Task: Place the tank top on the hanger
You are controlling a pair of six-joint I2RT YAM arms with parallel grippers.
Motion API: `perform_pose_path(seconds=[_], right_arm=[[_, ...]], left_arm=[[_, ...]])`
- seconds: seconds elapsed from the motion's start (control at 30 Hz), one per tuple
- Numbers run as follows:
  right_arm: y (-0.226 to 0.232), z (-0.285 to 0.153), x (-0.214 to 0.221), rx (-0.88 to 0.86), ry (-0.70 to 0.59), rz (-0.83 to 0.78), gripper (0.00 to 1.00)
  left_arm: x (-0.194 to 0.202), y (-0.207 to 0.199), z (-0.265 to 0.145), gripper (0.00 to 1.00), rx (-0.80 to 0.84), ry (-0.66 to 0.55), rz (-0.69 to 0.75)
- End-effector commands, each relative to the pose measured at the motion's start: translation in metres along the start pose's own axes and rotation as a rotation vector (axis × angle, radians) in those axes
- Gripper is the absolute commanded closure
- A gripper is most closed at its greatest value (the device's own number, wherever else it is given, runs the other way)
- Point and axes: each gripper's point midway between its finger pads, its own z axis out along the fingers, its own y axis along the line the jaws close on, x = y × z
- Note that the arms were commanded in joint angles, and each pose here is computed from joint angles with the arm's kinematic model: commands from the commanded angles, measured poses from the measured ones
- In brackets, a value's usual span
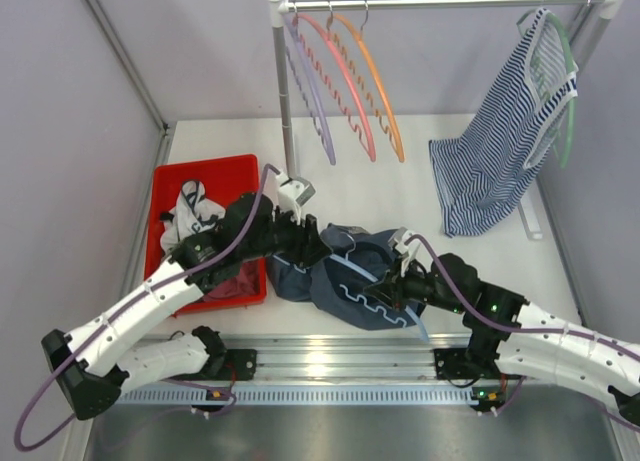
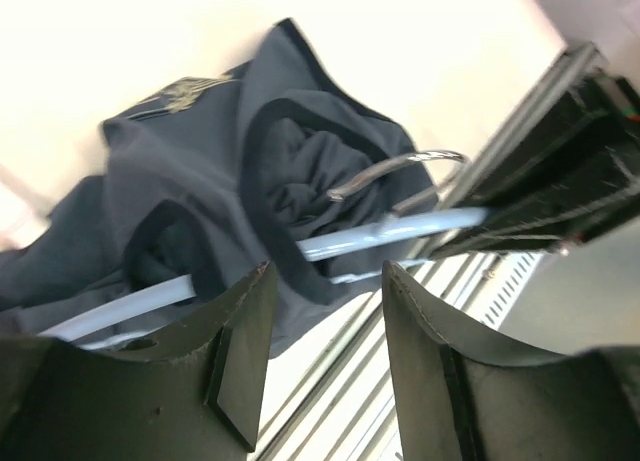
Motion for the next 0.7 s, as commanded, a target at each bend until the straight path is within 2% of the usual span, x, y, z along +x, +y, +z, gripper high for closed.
perform_pose_path(seconds=[0.0,0.17,0.43,0.67], right_arm=[[0.015,0.000,-0.038,-0.056,-0.142,-0.021,1.00],[0.015,0.003,-0.036,-0.056,-0.129,-0.021,1.00],[0.017,0.002,-0.039,-0.062,-0.135,-0.015,1.00],[0.018,0.003,-0.040,-0.066,-0.131,-0.015,1.00]], left_arm=[[-0.012,-0.034,0.005,0.48,0.127,-0.097,0.061],[0.002,-0.038,0.030,0.46,0.043,-0.135,0.085],[-0.012,-0.020,0.047,0.47,-0.107,-0.261,0.084],[-0.001,-0.020,0.064,0.47,-0.102,-0.228,0.105]])
